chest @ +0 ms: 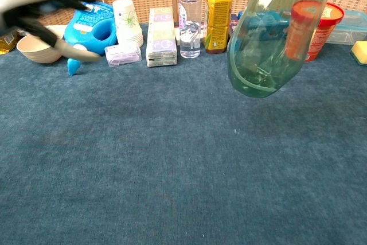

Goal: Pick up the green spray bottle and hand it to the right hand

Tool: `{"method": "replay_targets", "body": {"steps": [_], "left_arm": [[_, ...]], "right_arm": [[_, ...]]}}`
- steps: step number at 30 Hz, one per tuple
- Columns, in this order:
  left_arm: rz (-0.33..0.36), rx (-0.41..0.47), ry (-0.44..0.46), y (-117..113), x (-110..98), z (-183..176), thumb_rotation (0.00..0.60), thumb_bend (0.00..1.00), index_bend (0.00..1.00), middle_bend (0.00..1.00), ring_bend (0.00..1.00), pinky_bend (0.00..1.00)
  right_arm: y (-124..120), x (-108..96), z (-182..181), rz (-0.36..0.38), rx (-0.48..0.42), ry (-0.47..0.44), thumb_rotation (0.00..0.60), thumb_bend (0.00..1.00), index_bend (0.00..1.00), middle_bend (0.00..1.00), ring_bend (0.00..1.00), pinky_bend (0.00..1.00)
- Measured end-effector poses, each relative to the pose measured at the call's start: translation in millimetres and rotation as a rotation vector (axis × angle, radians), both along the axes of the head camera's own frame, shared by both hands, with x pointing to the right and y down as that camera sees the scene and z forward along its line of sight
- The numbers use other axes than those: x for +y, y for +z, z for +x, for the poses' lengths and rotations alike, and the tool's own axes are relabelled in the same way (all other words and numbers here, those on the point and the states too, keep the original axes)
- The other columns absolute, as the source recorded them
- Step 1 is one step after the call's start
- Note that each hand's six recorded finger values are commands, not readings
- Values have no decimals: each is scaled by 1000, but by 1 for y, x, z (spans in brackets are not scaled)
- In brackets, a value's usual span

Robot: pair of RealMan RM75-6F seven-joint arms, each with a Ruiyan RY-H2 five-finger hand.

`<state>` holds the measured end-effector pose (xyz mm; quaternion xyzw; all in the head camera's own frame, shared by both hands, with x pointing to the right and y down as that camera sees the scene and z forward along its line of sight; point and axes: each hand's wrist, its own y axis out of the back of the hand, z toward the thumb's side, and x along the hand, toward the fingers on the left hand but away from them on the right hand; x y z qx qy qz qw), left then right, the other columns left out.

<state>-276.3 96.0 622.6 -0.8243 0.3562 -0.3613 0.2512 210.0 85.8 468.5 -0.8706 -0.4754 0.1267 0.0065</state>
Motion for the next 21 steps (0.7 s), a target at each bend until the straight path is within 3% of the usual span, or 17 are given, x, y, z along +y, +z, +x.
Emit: {"method": "replay_targets", "body": {"steps": [8, 11, 17, 21], "left_arm": [[169, -331, -85, -46, 8, -96, 600, 0, 0, 0, 0, 0], [187, -411, -143, -64, 20, -130, 600, 0, 0, 0, 0, 0], [199, -529, -252, -98, 51, -192, 600, 0, 0, 0, 0, 0], [206, -538, -338, -115, 69, -219, 600, 0, 0, 0, 0, 0]], "right_arm": [[3, 3, 5, 28, 71, -5, 600, 783, 665, 692, 533, 748], [5, 4, 9, 34, 100, 0, 600, 783, 665, 692, 533, 748], [9, 6, 17, 40, 138, 20, 600, 783, 666, 693, 533, 748], [9, 6, 19, 44, 154, 25, 600, 784, 666, 693, 533, 748]]}}
